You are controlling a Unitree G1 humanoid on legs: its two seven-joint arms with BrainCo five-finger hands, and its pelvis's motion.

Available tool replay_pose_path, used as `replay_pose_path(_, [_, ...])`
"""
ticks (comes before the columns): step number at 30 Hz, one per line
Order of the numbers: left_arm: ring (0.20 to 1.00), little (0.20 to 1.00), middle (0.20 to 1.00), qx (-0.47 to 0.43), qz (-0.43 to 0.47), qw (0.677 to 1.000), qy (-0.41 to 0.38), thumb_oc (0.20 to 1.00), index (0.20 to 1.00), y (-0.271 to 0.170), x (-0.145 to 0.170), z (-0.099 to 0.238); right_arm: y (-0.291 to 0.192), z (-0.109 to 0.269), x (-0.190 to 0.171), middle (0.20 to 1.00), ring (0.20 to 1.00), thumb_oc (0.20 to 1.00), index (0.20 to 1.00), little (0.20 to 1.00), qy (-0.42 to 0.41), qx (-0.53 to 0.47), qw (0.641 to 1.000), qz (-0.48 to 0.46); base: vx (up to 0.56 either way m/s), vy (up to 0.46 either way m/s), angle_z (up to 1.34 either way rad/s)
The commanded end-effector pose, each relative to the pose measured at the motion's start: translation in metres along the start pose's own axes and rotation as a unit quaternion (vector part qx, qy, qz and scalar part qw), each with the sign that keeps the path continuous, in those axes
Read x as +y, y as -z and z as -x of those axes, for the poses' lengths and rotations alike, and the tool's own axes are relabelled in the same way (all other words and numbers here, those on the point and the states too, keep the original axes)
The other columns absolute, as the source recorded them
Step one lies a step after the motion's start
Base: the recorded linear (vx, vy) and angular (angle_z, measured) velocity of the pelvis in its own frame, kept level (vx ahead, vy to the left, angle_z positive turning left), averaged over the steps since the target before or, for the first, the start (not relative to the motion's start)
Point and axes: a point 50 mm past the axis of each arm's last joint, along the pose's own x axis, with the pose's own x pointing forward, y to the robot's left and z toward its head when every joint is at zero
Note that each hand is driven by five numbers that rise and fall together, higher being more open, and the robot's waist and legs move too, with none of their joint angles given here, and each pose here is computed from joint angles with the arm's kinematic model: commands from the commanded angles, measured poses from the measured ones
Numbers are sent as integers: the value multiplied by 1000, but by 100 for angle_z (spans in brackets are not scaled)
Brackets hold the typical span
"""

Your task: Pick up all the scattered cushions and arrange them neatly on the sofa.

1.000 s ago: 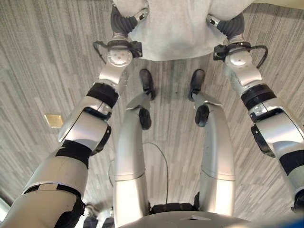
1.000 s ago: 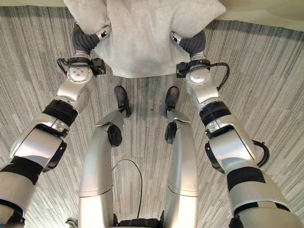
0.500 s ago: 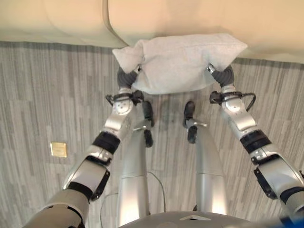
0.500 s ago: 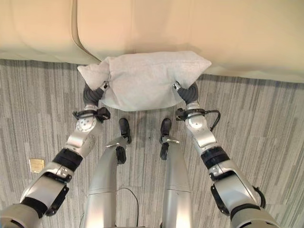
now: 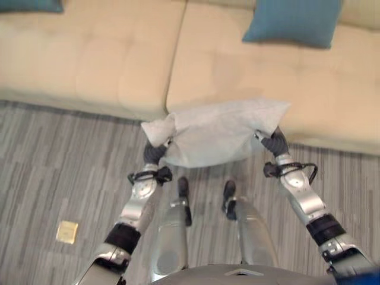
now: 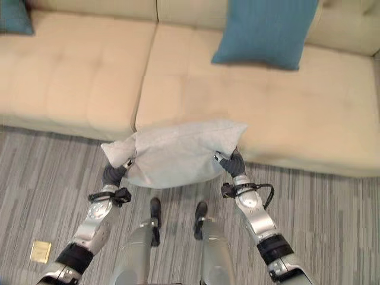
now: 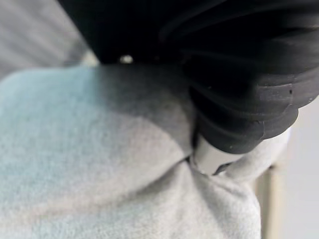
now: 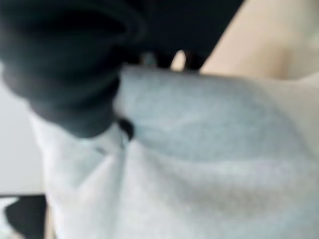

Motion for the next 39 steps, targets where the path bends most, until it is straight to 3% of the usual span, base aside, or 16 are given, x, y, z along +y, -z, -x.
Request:
replay_pose_path(1, [200,200,200,-104,-5,992,65,200,200,-41,-20,-11,-43,-8,-11,200,200,200,200,200,-5,-114,993,42,86,-83,46])
replay_pose_path(9, [200,200,200,-39,7,997,63,200,200,-13,-12,4,-30,2,-15,200,200,200,200,200,-11,-79,994,78,200,88,46])
replay_pose_path(20, [200,200,200,-61,-37,994,81,200,200,-23,-12,2,-32,-5,-9,200,200,200,200,200,-31,-78,993,85,162,162,23])
replay_pose_path(28, [200,200,200,-22,-33,993,111,200,200,-8,-13,10,-17,20,-29,200,200,200,200,200,-10,-47,995,89,133,-107,88])
replay_pose_path(39, [200,200,200,-21,-29,994,102,200,200,-8,-16,6,3,24,-24,200,200,200,200,200,-1,-4,997,74,183,22,34])
